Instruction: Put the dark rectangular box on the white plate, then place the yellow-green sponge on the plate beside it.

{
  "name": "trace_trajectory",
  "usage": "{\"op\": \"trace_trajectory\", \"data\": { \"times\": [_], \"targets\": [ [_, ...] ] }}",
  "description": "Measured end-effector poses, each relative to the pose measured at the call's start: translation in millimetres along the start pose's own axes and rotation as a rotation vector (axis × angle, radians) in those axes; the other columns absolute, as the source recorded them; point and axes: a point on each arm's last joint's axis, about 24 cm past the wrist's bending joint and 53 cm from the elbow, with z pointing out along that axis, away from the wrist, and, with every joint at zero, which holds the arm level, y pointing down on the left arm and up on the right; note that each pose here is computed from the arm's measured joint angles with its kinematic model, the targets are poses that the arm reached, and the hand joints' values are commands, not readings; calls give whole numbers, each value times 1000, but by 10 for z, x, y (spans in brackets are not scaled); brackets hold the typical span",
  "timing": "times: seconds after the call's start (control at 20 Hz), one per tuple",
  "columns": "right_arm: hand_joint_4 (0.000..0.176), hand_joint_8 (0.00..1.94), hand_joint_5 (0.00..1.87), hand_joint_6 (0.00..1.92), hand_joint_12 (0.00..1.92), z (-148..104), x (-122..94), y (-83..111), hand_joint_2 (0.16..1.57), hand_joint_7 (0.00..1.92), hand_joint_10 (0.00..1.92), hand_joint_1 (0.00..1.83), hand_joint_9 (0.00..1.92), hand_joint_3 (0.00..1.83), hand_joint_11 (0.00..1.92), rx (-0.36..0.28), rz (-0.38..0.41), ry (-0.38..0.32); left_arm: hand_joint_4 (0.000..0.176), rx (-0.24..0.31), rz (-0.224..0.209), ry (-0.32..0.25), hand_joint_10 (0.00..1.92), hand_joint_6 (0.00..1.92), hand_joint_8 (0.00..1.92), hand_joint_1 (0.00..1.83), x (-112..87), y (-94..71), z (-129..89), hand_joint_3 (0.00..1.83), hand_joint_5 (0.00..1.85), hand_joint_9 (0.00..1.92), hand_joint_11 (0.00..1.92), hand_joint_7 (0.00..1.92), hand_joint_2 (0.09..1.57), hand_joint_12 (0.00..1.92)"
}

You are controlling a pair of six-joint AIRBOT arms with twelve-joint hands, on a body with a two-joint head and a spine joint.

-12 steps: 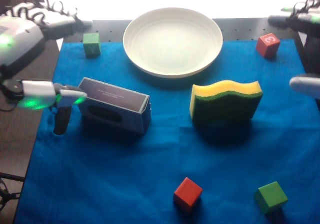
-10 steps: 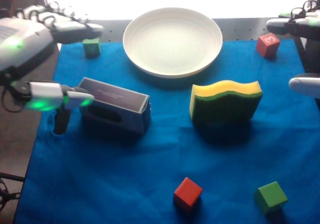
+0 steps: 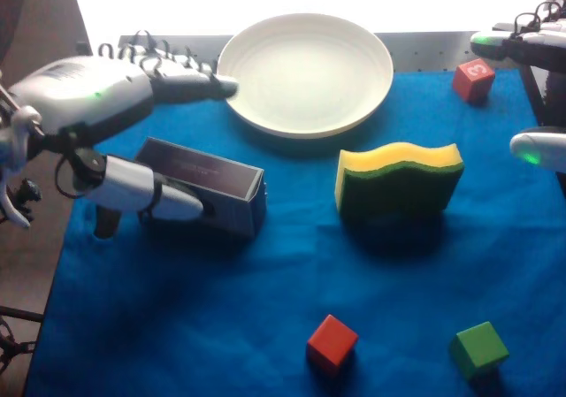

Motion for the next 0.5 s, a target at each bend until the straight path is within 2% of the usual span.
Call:
{"op": "trace_trajectory", "data": {
  "times": [0.1, 0.15, 0.2, 0.25, 0.3, 0.4, 0.45, 0.5],
  "targets": [
    [128, 0, 286, 0, 483, 0, 1, 5, 1176, 223, 0, 476, 176, 3, 0, -2, 0, 0, 139, 8, 28, 22, 9, 2, 6, 842, 33, -38, 75, 0, 343, 395, 0, 419, 825, 801],
    [130, 1, 286, 0, 516, 0, 4, 2, 1181, 227, 2, 473, 186, 2, 0, -1, -1, 2, 122, 9, 50, 37, 14, 2, 5, 855, 50, -46, 111, 1, 414, 489, 33, 524, 868, 913],
    [119, 1, 291, 2, 523, 0, 3, 1, 1183, 229, 1, 483, 185, 1, 0, -1, -1, 1, 73, 10, 60, 47, 40, 8, 16, 910, 66, -50, 143, 2, 555, 633, 88, 688, 915, 1046],
    [113, 0, 296, 2, 488, 0, 1, 2, 1183, 225, 1, 497, 166, 1, 0, -1, 0, 0, 0, 8, 70, 60, 150, 868, 732, 1154, 93, -53, 172, 11, 803, 920, 235, 987, 1078, 1260],
    [110, 2, 298, 2, 481, 0, 2, 2, 1184, 230, 2, 502, 166, 1, 0, -1, 0, 1, 0, 8, 74, 66, 473, 927, 895, 1219, 110, -59, 190, 15, 929, 1080, 549, 1063, 1089, 1421],
    [114, 2, 291, 0, 479, 0, 3, 1, 1184, 231, 6, 499, 175, 0, 0, -1, -1, 1, 0, 7, 74, 66, 1134, 691, 1127, 1271, 85, -65, 206, 4, 1046, 1050, 820, 1046, 1088, 1575],
    [115, 3, 292, 1, 481, 0, -1, -2, 1181, 234, 7, 498, 178, 0, 0, 1, 0, 0, 0, 7, 75, 54, 1279, 721, 1174, 1274, 28, -72, 220, 3, 1019, 1009, 831, 1030, 1098, 1596],
    [113, 3, 290, 0, 483, 0, -1, 0, 1182, 235, 7, 484, 181, 0, 0, 0, 0, 0, 0, 15, 77, 30, 1230, 686, 1127, 1274, -82, -105, 247, 0, 1050, 943, 750, 1044, 1088, 1606]
  ]
}}
